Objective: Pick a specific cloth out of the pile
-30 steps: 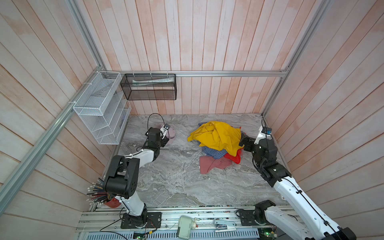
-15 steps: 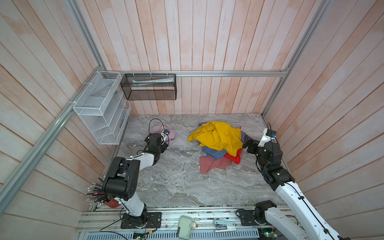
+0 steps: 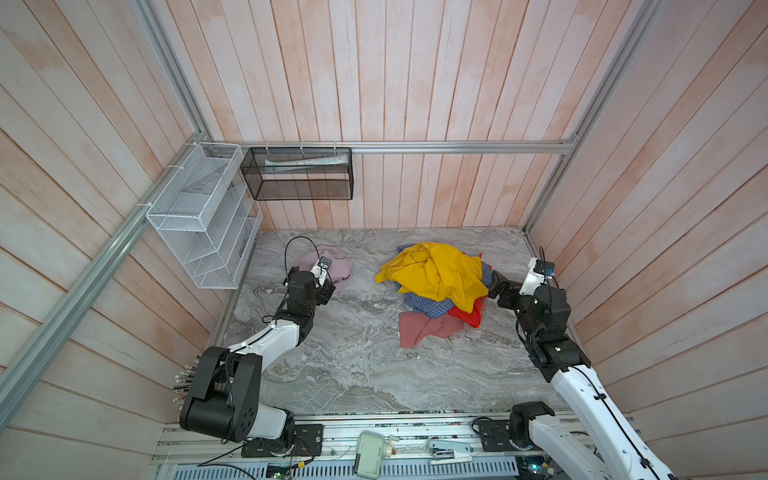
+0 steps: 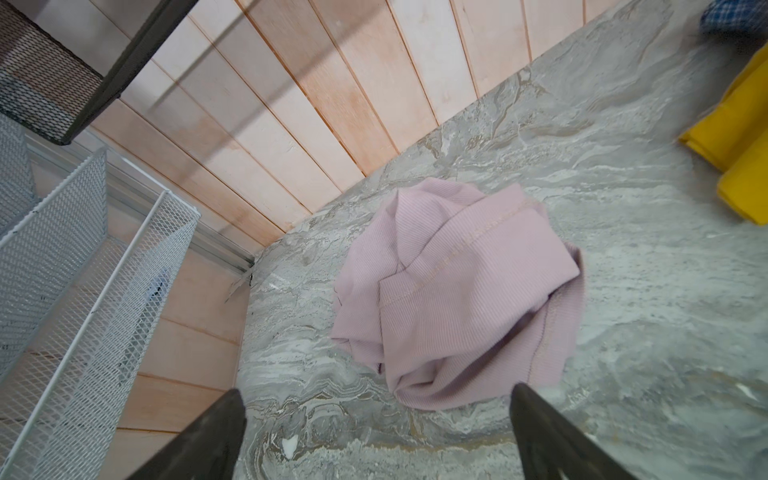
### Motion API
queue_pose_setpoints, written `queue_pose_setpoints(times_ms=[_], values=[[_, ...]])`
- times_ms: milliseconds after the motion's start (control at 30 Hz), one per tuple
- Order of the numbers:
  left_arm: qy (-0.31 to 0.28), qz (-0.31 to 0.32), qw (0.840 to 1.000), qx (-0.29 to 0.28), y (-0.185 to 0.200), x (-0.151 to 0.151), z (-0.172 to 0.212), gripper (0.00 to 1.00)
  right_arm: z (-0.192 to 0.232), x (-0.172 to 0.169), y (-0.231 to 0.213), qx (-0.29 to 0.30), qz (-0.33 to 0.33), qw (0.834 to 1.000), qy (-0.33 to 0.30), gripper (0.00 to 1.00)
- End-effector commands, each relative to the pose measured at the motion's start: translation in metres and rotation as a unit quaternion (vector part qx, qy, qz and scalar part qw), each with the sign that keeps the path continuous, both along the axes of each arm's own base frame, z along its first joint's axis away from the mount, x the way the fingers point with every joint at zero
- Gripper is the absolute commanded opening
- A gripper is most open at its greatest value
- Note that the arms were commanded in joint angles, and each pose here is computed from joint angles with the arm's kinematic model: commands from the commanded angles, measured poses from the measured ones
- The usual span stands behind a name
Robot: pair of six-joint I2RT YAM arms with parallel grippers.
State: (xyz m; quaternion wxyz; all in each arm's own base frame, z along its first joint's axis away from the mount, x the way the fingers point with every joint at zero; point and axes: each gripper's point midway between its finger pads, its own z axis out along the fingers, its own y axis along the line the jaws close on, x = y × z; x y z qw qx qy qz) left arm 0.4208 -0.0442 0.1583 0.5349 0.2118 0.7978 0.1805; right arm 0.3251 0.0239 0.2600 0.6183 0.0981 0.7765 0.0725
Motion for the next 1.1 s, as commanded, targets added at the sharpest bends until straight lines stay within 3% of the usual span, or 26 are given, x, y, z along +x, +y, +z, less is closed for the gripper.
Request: queue_pose_setpoints(times_ms=[0,400,767,1067], values=[[-0.023,0.003,0.999,-0.039,-0.001,-0.007,0.011,1.0,0.001,-0.001,0.006,-0.008,0.025,1.0,-0.017,0.98],[-0.072,0.075,0.983,-0.153,0.025,-0.035,0.03,1.0,-0.011,-0.007,-0.007,-0.072,0.023,0.996,-0.057,0.98],[-0.113,0.162,0.954,-0.224,0.066,-0.062,0.031,1.0,-0.033,-0.016,-0.042,-0.147,-0.074,0.979,-0.118,0.98],[-0.134,0.193,0.939,-0.252,0.079,-0.085,0.025,1.0,-0.082,-0.006,-0.049,-0.132,-0.091,0.982,-0.101,0.98]])
